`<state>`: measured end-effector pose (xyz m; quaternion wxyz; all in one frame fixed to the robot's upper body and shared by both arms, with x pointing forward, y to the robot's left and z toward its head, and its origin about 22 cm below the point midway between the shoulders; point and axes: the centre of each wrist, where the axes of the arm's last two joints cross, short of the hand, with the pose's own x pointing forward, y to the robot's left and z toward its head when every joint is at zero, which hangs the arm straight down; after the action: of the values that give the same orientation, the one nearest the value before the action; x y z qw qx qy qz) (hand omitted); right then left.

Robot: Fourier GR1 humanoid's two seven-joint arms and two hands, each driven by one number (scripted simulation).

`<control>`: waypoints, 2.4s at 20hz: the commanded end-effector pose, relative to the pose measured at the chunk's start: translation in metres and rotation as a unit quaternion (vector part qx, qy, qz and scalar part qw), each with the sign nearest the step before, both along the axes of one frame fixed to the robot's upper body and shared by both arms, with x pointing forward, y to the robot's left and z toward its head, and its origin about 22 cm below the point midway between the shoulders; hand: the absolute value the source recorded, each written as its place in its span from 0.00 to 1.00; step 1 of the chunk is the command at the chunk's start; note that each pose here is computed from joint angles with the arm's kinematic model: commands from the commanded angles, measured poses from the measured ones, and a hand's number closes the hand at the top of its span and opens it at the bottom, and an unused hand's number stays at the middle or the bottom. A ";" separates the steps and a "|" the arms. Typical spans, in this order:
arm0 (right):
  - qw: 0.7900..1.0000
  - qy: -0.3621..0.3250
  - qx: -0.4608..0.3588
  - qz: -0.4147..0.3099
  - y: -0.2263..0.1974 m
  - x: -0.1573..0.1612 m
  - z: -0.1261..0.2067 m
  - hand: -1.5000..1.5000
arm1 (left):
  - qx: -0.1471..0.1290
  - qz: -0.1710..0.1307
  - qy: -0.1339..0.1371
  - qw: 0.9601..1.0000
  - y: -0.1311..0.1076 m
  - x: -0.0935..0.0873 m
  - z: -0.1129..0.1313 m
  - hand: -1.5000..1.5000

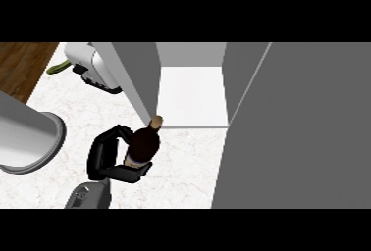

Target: Pick up the wine, place it into the cabinet and close the cabinet

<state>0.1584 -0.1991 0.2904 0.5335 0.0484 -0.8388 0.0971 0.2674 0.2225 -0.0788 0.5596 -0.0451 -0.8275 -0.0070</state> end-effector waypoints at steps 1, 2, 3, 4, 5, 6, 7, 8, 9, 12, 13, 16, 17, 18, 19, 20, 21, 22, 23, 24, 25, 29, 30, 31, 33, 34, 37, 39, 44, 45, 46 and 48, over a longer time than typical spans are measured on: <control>0.999 0.006 0.016 0.031 -0.002 -0.019 0.001 0.00 | -0.011 -0.025 -0.016 0.999 -0.023 -0.010 0.025 1.00; 1.000 0.012 0.004 0.027 -0.007 -0.026 -0.006 0.00 | -0.011 -0.029 -0.025 0.999 -0.018 0.004 0.032 1.00; 0.999 0.008 0.002 0.032 -0.004 -0.022 0.008 0.00 | -0.030 -0.046 -0.015 0.998 -0.035 0.003 0.042 1.00; 1.000 0.005 -0.002 0.030 -0.011 -0.034 -0.008 0.00 | -0.035 -0.047 -0.012 0.998 -0.028 0.001 0.052 1.00; 0.999 0.010 0.004 0.034 -0.009 -0.021 0.004 0.00 | -0.042 -0.053 -0.022 0.997 -0.036 0.014 0.069 1.00; 0.999 0.005 0.005 0.031 -0.010 -0.016 0.001 0.00 | -0.055 -0.061 -0.011 0.997 -0.058 0.006 0.064 1.00; 0.999 0.016 0.007 0.032 -0.006 -0.024 0.002 0.00 | -0.056 -0.054 -0.022 0.997 -0.066 -0.001 0.071 1.00; 0.999 0.011 0.008 0.030 -0.006 -0.015 -0.009 0.00 | -0.066 -0.067 -0.020 0.995 -0.069 -0.006 0.079 1.00; 1.000 0.012 0.014 0.024 -0.007 -0.013 -0.008 0.00 | -0.070 -0.076 -0.020 0.994 -0.067 -0.006 0.106 1.00; 0.999 0.008 0.010 0.029 -0.011 -0.017 -0.004 0.00 | -0.069 -0.064 -0.009 0.995 -0.089 0.001 0.132 1.00; 0.999 0.013 0.007 0.038 -0.011 -0.017 -0.001 0.00 | -0.070 -0.065 -0.007 0.995 -0.099 -0.001 0.134 1.00; 0.999 0.016 0.011 0.045 0.000 -0.023 -0.001 0.00 | -0.072 -0.063 -0.009 0.995 -0.117 0.018 0.170 1.00; 0.999 0.017 0.021 0.028 -0.005 -0.017 -0.017 0.00 | -0.065 -0.060 0.000 0.996 -0.124 0.006 0.169 1.00; 0.999 0.013 0.012 0.035 -0.011 -0.017 -0.009 0.00 | -0.068 -0.050 0.001 0.996 -0.128 0.021 0.178 1.00; 1.000 0.008 0.009 0.024 -0.012 -0.011 0.002 0.00 | -0.060 -0.045 0.007 0.997 -0.130 0.026 0.176 1.00; 1.000 0.013 0.005 0.027 -0.006 -0.021 -0.002 0.00 | -0.065 -0.043 0.012 0.997 -0.133 0.015 0.182 1.00; 0.999 0.020 0.007 0.026 -0.003 -0.012 -0.010 0.00 | -0.055 -0.036 0.001 0.998 -0.143 0.036 0.202 1.00; 1.000 0.013 0.001 0.024 -0.002 -0.021 0.001 0.00 | -0.064 -0.035 0.009 0.997 -0.130 0.021 0.194 1.00; 1.000 0.012 0.001 0.029 -0.016 -0.028 -0.004 0.00 | -0.068 -0.022 0.021 0.997 -0.124 0.044 0.206 1.00; 0.999 0.008 0.012 0.029 -0.010 -0.009 -0.004 0.00 | -0.069 -0.025 0.046 0.996 -0.145 0.047 0.192 1.00; 0.999 0.011 0.010 0.034 -0.012 -0.020 -0.016 0.00 | -0.064 -0.020 0.031 0.997 -0.150 0.055 0.210 1.00; 1.000 0.008 0.009 0.028 -0.017 0.006 -0.009 0.00 | -0.052 -0.005 0.015 0.999 -0.162 0.056 0.212 1.00; 0.999 0.004 0.004 0.032 -0.022 -0.016 -0.011 0.00 | -0.052 -0.004 0.013 0.999 -0.142 0.072 0.213 1.00; 0.999 0.006 -0.003 0.035 -0.014 -0.017 0.000 0.00 | -0.046 0.004 0.013 0.999 -0.140 0.073 0.194 1.00; 0.999 0.002 -0.002 0.033 -0.014 -0.011 0.002 0.00 | -0.034 0.004 0.006 0.999 -0.150 0.071 0.196 1.00; 1.000 0.007 0.012 0.027 -0.006 -0.003 0.000 0.00 | 0.007 0.014 0.004 1.000 -0.152 0.071 0.184 1.00; 1.000 0.007 0.000 0.028 -0.019 -0.008 -0.002 0.00 | 0.023 0.017 -0.018 0.999 -0.164 0.073 0.186 1.00; 1.000 0.009 0.003 0.027 -0.014 -0.021 -0.006 0.00 | 0.023 0.022 -0.013 0.999 -0.142 0.085 0.185 1.00; 1.000 0.005 0.003 0.030 -0.005 -0.001 0.006 0.00 | 0.042 0.037 -0.001 0.998 -0.154 0.097 0.162 1.00; 0.999 0.010 -0.003 0.032 -0.015 -0.026 0.006 0.00 | 0.032 0.027 -0.002 0.999 -0.150 0.094 0.154 1.00; 1.000 0.003 0.010 0.030 -0.021 -0.021 -0.012 0.00 | 0.036 0.024 -0.004 0.999 -0.148 0.101 0.171 1.00; 0.999 0.007 0.006 0.034 -0.020 -0.012 -0.011 0.00 | 0.037 0.033 -0.002 0.999 -0.155 0.093 0.150 1.00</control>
<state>0.1657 -0.2129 0.2867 0.5450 0.0421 -0.8321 0.0935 0.3611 0.0706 0.0835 0.5574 -0.0046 -0.8300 -0.0184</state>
